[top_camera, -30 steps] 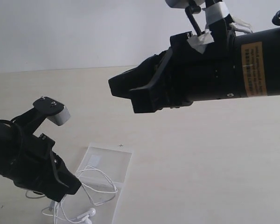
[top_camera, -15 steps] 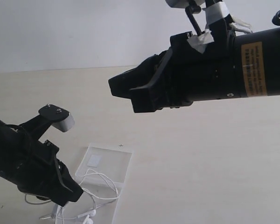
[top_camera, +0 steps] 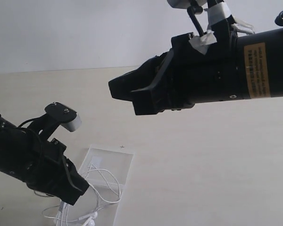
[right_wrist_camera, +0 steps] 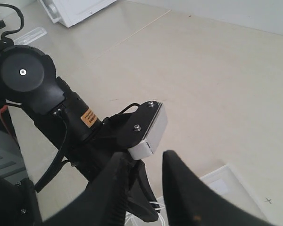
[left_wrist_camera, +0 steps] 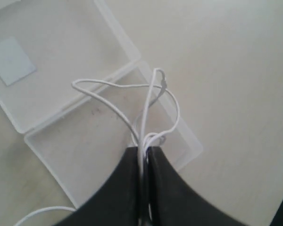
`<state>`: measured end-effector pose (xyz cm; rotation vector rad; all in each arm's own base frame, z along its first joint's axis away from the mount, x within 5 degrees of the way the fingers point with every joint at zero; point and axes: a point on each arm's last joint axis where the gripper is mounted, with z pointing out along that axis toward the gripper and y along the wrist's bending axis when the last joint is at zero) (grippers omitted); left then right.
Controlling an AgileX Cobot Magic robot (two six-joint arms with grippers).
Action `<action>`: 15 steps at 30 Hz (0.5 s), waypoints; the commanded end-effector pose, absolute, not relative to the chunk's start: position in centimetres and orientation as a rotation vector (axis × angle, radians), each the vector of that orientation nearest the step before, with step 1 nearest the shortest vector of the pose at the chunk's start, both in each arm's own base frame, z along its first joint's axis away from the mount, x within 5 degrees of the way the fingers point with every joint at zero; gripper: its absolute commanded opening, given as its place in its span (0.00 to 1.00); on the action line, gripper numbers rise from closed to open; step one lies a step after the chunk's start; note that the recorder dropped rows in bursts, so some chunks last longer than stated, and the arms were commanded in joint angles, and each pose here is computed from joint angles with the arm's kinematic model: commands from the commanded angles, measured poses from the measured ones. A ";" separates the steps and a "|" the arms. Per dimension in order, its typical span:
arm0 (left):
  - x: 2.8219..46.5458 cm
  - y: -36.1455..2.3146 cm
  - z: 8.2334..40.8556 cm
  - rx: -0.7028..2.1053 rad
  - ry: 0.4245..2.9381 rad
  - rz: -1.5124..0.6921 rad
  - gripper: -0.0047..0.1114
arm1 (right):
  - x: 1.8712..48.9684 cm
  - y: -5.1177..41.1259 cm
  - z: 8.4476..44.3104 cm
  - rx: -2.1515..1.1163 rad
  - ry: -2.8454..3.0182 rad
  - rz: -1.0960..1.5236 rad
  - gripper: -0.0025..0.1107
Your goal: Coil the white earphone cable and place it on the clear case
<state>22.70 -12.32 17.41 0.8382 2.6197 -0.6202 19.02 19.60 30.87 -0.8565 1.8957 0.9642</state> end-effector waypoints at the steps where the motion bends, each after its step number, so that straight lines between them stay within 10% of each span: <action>1: 22.9 -12.4 16.9 0.817 2.626 -0.607 0.04 | 19.1 19.6 30.8 -0.852 1.905 0.970 0.25; 15: 23.1 -12.6 15.5 0.793 2.683 -0.631 0.04 | 19.1 19.6 30.8 -0.851 1.905 0.971 0.25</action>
